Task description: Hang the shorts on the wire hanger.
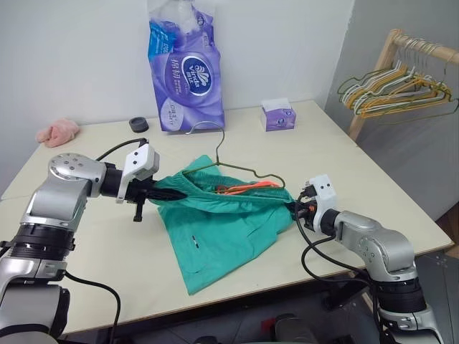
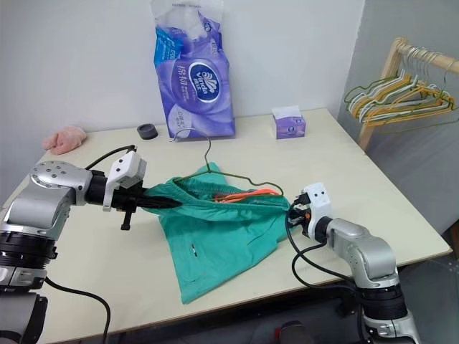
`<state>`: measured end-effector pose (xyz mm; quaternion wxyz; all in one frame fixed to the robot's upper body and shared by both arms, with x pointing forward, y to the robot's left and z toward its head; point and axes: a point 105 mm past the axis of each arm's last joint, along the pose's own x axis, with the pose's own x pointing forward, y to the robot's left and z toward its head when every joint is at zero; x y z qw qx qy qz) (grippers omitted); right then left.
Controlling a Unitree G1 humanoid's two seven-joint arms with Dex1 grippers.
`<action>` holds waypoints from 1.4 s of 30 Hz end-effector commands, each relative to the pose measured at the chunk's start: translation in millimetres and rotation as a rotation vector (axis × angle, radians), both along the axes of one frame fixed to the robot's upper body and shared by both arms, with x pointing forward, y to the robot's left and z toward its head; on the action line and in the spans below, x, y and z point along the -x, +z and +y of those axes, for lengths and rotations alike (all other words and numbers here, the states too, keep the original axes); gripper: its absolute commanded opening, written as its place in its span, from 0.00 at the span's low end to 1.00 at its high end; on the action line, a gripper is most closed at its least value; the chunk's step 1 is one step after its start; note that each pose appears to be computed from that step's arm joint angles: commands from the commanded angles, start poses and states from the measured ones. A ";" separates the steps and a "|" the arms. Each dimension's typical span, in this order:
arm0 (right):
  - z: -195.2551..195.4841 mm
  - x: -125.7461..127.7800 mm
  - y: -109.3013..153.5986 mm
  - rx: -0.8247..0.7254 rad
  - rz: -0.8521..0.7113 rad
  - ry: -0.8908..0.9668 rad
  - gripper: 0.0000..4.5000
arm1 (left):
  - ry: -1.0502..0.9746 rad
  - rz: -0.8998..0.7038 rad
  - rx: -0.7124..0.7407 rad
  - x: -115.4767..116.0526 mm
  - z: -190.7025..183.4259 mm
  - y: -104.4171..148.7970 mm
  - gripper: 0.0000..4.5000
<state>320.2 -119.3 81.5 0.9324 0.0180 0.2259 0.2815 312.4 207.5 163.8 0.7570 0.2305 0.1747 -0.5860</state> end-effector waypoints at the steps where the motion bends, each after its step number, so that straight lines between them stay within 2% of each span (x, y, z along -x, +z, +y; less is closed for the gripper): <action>1: -9.3 -3.5 11.1 0.008 -0.039 -0.028 0.01 | -0.012 -0.014 -0.001 6.8 4.8 13.3 0.00; 4: -12.3 -4.5 11.0 0.004 -0.031 -0.036 0.01 | -0.025 -0.005 -0.034 10.3 6.7 9.7 0.00; 13: -7.5 6.2 18.5 0.040 -0.052 0.057 0.01 | 0.041 -0.077 -0.089 -4.6 15.1 3.3 0.00; 19: -12.4 11.1 27.5 0.134 -0.090 0.123 0.01 | -0.004 -0.041 -0.158 2.3 15.9 -10.4 0.00; 24: -16.8 12.5 38.2 0.282 -0.146 0.218 0.01 | -0.009 -0.051 -0.204 3.2 15.7 -21.0 0.00; 28: -14.3 11.4 49.0 0.334 -0.182 0.281 0.01 | -0.008 -0.055 -0.213 3.8 13.2 -26.7 0.00; 32: 11.5 11.8 67.0 0.409 -0.266 0.437 0.01 | 0.023 -0.119 -0.184 -6.8 -0.8 -30.6 0.00; 42: 26.9 19.2 60.2 0.396 -0.248 0.506 0.01 | 0.018 -0.108 -0.142 -1.4 -12.3 -36.5 0.00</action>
